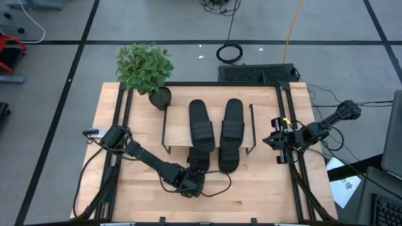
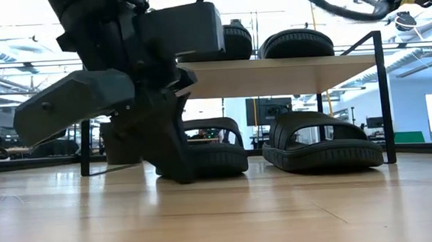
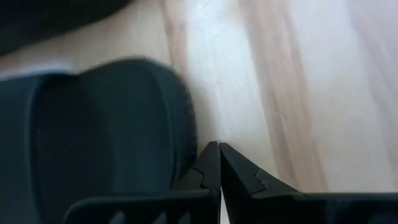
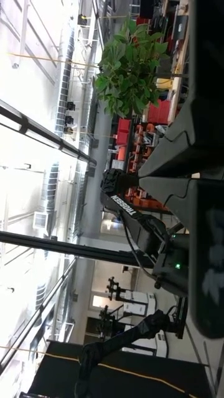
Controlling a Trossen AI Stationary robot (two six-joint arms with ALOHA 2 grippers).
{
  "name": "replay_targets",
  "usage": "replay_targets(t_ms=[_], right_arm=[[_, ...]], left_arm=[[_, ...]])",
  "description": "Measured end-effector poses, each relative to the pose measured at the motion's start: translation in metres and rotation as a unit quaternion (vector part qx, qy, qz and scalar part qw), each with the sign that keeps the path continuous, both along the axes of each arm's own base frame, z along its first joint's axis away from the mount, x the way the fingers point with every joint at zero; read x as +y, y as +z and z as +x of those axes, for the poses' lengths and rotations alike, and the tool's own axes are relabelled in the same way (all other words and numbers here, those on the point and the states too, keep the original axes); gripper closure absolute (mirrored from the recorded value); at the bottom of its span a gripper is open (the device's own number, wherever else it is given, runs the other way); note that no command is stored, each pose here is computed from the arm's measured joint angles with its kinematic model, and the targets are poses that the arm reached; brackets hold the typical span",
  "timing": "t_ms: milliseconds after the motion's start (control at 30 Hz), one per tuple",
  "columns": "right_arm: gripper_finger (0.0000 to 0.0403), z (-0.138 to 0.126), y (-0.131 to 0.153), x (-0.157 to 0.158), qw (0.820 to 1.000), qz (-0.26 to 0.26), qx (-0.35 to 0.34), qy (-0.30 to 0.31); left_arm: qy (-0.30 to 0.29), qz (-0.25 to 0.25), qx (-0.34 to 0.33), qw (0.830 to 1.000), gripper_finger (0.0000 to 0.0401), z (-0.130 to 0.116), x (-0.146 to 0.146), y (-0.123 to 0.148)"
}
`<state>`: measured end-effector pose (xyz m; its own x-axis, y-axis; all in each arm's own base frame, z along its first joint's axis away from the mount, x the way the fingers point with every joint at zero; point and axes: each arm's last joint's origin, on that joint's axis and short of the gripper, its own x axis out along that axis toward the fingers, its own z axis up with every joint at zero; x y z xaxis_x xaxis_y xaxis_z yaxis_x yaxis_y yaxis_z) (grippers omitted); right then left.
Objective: Pick and place slides into the shelf
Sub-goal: Put the black slide under the shelf, then adjust the top left black slide on the shelf
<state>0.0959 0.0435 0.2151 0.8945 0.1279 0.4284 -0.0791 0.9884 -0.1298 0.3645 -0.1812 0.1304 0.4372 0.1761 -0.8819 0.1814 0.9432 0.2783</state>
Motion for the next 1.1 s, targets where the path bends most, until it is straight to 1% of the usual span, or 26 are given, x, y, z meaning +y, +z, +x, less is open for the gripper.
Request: replay_targets(t_ms=[133,233,300,367,467,533,600,667,833,1000,1100], right_arm=[[0.0403,0.000,0.000,0.000,1.000,-0.003,0.000,-0.001],[0.0403,0.000,0.000,0.000,1.000,-0.006,-0.001,-0.003],[0.0403,0.000,0.000,0.000,1.000,-0.007,-0.001,-0.003],[0.0403,0.000,0.000,0.000,1.000,-0.006,-0.001,-0.003],[0.0403,0.000,0.000,0.000,1.000,-0.005,0.000,-0.003],[0.0403,0.000,0.000,0.000,1.000,-0.003,-0.001,-0.001],[0.0403,0.000,0.000,0.000,1.000,0.001,0.000,0.000],[0.0403,0.000,0.000,0.000,1.000,0.001,0.000,0.001],[0.0403,0.000,0.000,0.000,1.000,0.001,0.000,0.001],[0.0403,0.000,0.000,0.000,1.000,-0.005,-0.001,-0.002],[0.0403,0.000,0.000,0.000,1.000,-0.006,-0.001,-0.003]], left_arm=[[-0.063,0.009,-0.013,0.998,0.0401,-0.001,-0.018,0.010],[-0.104,0.009,-0.042,0.994,0.0401,0.001,-0.034,0.032],[-0.114,0.021,-0.073,0.991,0.0401,0.004,-0.043,0.047],[-0.095,0.067,-0.112,0.987,0.0401,0.007,-0.048,0.060],[-0.041,0.139,-0.173,0.974,0.0401,0.014,-0.047,0.080],[-0.021,0.162,-0.188,0.968,0.0401,0.019,-0.041,0.087],[-0.015,0.182,-0.189,0.965,0.0401,0.023,-0.035,0.088],[-0.009,0.197,-0.186,0.963,0.0401,0.027,-0.027,0.089],[0.019,0.206,-0.178,0.962,0.0401,0.038,-0.003,0.087],[0.004,0.224,-0.181,0.958,0.0401,0.039,-0.005,0.089],[0.018,0.241,-0.183,0.953,0.0401,0.040,-0.001,0.090]])
